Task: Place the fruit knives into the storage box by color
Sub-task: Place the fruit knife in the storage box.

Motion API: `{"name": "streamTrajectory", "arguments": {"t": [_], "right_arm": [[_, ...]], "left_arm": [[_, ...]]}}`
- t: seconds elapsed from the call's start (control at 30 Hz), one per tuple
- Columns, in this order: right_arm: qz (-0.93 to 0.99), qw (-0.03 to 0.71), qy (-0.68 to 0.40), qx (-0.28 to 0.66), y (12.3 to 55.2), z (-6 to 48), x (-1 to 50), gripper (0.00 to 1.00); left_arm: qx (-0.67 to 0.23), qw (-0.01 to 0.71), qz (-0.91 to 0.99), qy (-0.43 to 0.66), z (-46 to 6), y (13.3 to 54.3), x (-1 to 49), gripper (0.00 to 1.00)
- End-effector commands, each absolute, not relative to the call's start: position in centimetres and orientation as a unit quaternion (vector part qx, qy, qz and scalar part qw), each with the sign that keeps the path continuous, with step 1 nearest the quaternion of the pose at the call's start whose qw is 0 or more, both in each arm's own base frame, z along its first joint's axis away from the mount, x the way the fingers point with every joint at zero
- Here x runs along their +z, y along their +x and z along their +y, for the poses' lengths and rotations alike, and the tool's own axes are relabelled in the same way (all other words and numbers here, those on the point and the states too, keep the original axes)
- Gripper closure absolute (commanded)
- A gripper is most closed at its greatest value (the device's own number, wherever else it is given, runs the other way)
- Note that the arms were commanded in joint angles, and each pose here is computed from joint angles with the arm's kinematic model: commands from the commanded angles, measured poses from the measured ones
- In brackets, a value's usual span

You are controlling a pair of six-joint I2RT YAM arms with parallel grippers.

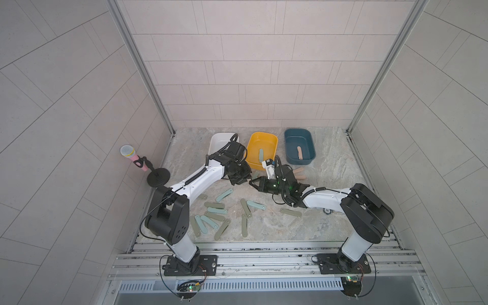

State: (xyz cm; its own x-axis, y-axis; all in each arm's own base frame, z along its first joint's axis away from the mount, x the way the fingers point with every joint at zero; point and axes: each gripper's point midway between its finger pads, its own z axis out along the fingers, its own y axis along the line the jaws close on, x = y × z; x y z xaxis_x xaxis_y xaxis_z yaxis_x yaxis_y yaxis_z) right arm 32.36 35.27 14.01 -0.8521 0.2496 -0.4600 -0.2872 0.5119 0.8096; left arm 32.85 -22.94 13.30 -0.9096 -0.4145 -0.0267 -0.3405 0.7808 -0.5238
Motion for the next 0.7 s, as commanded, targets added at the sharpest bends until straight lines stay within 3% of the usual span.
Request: {"name": "streamTrajectory", "arguments": {"t": [0.0, 0.07, 0.13, 0.23, 0.4, 0.67], "right_arm": [[0.826, 0.278, -0.013, 0.49, 32.6, 35.3, 14.8, 0.91], [0.835, 0.279, -0.016, 0.475, 32.6, 34.8, 14.8, 0.92], [0.844, 0.288, -0.022, 0.452, 33.0, 33.8, 15.0, 0.92], [0.857, 0.306, -0.02, 0.414, 34.4, 31.2, 15.5, 0.94], [0.87, 0.337, 0.013, 0.361, 37.9, 25.4, 16.6, 0.95], [0.889, 0.365, 0.076, 0.266, 44.8, 14.7, 17.2, 0.95]], "left_arm": [[-0.272, 0.083, 0.939, -0.192, -22.9, 32.4, 14.7, 0.76], [-0.27, 0.092, 0.941, -0.181, -22.7, 32.5, 15.2, 0.44], [-0.264, 0.109, 0.944, -0.164, -22.3, 32.7, 16.3, 0.19], [-0.252, 0.145, 0.947, -0.137, -21.4, 33.1, 18.4, 0.0], [-0.24, 0.181, 0.948, -0.106, -20.0, 33.6, 20.7, 0.0], [-0.209, 0.17, 0.961, -0.064, -18.9, 33.6, 19.5, 0.0]]}}
